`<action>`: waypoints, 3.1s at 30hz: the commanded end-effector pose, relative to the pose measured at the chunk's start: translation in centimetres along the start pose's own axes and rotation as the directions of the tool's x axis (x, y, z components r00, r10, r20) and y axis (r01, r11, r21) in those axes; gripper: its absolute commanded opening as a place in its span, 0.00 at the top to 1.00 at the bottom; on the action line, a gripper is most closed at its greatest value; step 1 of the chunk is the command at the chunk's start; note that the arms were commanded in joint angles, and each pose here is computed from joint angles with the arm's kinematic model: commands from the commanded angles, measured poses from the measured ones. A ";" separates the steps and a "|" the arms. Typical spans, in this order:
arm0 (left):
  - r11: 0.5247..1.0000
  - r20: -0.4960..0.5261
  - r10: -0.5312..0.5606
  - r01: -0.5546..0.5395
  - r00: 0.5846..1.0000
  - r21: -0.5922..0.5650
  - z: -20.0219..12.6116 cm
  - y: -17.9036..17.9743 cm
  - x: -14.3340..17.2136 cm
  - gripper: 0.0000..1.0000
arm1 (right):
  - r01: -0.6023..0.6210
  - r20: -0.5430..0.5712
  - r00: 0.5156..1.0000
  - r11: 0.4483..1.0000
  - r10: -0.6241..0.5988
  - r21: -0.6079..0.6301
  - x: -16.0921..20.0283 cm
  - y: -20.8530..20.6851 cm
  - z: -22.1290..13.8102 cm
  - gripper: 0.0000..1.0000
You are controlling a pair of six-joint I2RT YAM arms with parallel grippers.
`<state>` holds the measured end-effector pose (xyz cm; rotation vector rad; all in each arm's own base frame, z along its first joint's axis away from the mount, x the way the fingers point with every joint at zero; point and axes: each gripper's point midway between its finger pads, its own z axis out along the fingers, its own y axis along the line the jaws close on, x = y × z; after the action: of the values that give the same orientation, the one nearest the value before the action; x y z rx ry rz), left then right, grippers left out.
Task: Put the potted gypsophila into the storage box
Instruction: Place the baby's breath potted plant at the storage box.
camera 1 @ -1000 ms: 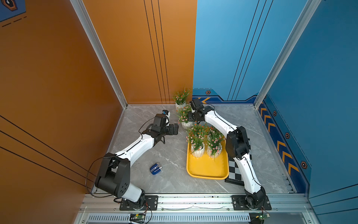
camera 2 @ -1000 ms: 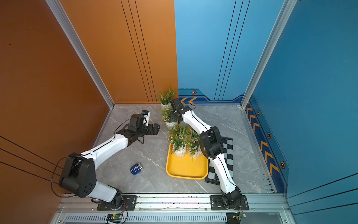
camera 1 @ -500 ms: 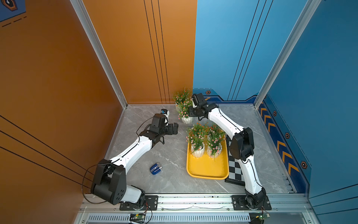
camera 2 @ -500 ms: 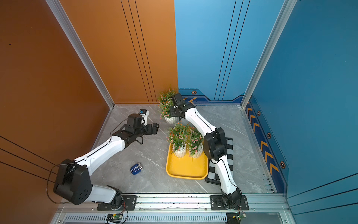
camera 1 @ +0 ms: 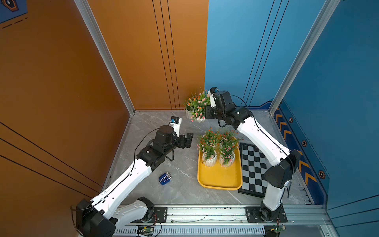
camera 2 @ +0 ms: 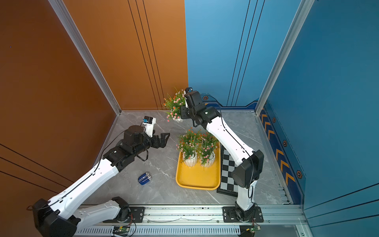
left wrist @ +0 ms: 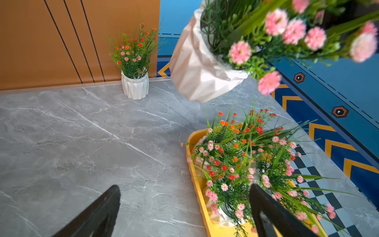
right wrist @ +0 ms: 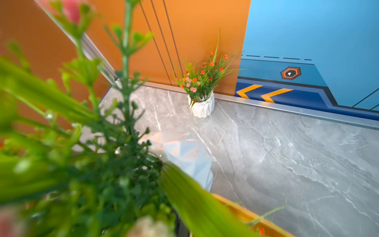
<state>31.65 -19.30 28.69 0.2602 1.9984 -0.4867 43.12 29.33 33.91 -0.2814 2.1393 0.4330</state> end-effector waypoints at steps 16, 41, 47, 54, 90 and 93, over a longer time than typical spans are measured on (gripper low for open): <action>0.993 -0.134 0.064 -0.049 0.989 0.107 -8.0 -2.2 7.9 0.02 | -0.052 -0.051 0.998 0.995 0.047 -0.081 8.7 0.4 -12.7 1.00; 0.998 -0.180 0.046 -0.037 0.983 0.054 -8.2 -1.7 11.5 0.02 | -0.117 -0.190 0.977 0.989 0.098 -0.094 24.0 2.4 -11.3 1.00; 0.998 -0.167 0.042 -0.036 0.985 0.042 -8.3 -1.5 11.4 0.02 | -0.149 -0.239 0.963 0.985 0.123 -0.091 25.8 2.4 -8.8 1.00; 0.999 -0.152 0.037 -0.032 0.988 0.033 -8.5 -1.3 11.2 0.02 | -0.199 -0.279 0.943 0.979 0.179 -0.043 28.3 0.9 -6.6 1.00; 1.000 -0.102 -0.012 0.012 0.995 -0.004 -4.0 -0.4 7.4 0.02 | -0.174 -0.197 0.966 0.984 0.165 -0.029 22.9 -2.2 -12.1 0.34; 0.998 -0.108 -0.056 0.056 0.993 -0.003 -2.7 0.3 6.6 0.02 | -0.163 -0.165 0.975 0.983 0.148 -0.084 21.3 -1.6 -13.2 0.32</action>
<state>25.29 -16.96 21.62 0.2332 2.1720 -0.4208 22.28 22.54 22.28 -0.1498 2.3067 0.6676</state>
